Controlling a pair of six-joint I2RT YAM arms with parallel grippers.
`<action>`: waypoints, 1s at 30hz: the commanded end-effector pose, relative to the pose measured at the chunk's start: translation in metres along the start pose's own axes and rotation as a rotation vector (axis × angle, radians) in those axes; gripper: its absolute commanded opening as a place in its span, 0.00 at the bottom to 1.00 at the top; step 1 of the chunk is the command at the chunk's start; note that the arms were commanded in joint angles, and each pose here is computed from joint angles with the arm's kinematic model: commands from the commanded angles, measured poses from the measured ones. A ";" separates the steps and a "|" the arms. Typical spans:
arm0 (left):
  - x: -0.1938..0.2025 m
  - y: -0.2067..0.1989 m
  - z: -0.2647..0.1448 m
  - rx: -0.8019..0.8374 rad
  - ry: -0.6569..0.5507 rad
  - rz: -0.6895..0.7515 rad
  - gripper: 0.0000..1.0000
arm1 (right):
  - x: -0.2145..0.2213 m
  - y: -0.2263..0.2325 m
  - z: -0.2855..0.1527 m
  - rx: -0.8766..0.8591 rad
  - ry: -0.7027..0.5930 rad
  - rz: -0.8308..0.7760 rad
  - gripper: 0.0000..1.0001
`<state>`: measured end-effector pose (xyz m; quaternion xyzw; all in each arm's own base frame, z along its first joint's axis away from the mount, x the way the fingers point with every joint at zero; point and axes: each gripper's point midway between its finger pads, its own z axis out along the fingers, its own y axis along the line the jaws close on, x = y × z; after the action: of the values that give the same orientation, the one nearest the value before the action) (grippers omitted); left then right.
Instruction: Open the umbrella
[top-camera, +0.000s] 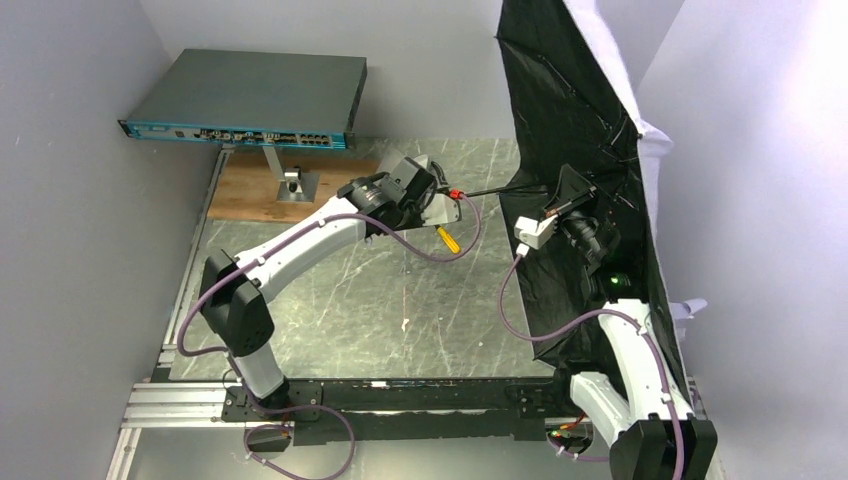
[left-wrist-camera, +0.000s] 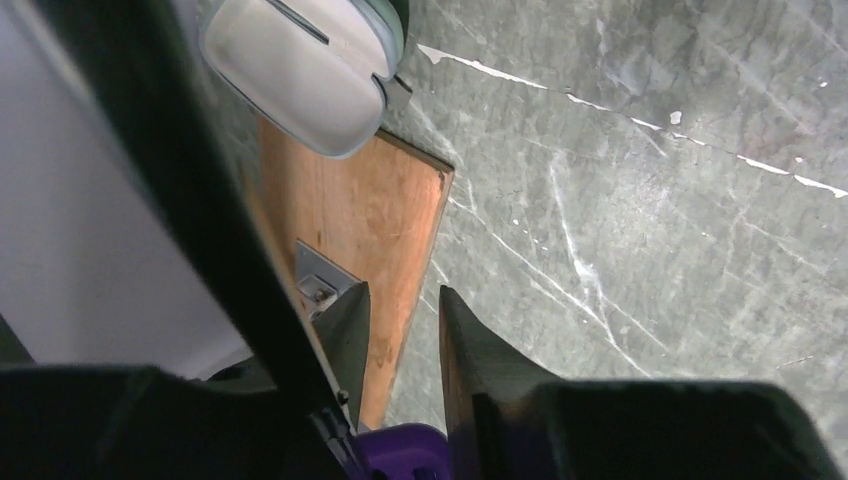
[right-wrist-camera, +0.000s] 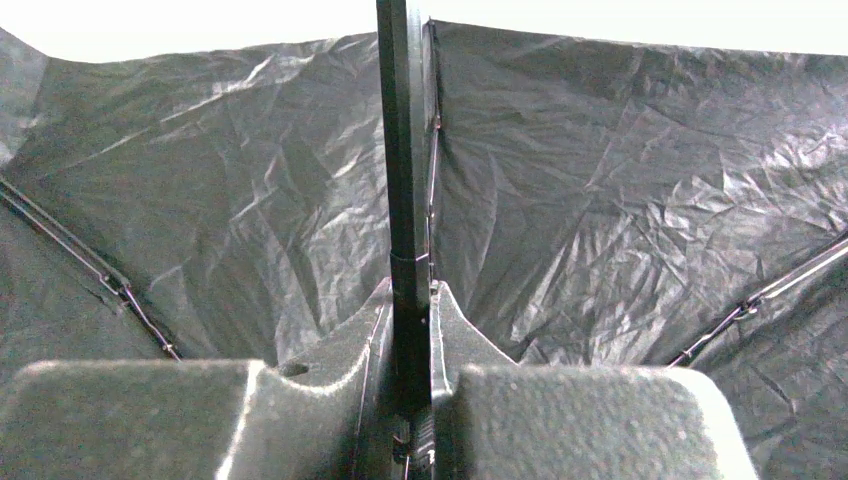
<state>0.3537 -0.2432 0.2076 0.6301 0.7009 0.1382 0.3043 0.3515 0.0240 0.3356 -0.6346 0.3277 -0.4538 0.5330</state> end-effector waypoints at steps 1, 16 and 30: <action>0.079 0.008 -0.023 -0.025 0.204 -0.037 0.26 | 0.054 -0.004 -0.010 -0.007 0.245 -0.022 0.00; 0.075 -0.009 -0.065 -0.033 0.118 0.049 0.00 | 0.151 0.021 -0.003 -0.098 0.596 -0.075 0.00; 0.099 -0.021 -0.068 -0.014 0.158 0.048 0.00 | 0.188 0.016 -0.017 -0.038 0.737 -0.020 0.08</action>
<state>0.3488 -0.2327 0.2333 0.5709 0.7031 0.1362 0.4016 0.4259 0.0437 0.3243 -0.6489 0.2927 -0.4267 0.5578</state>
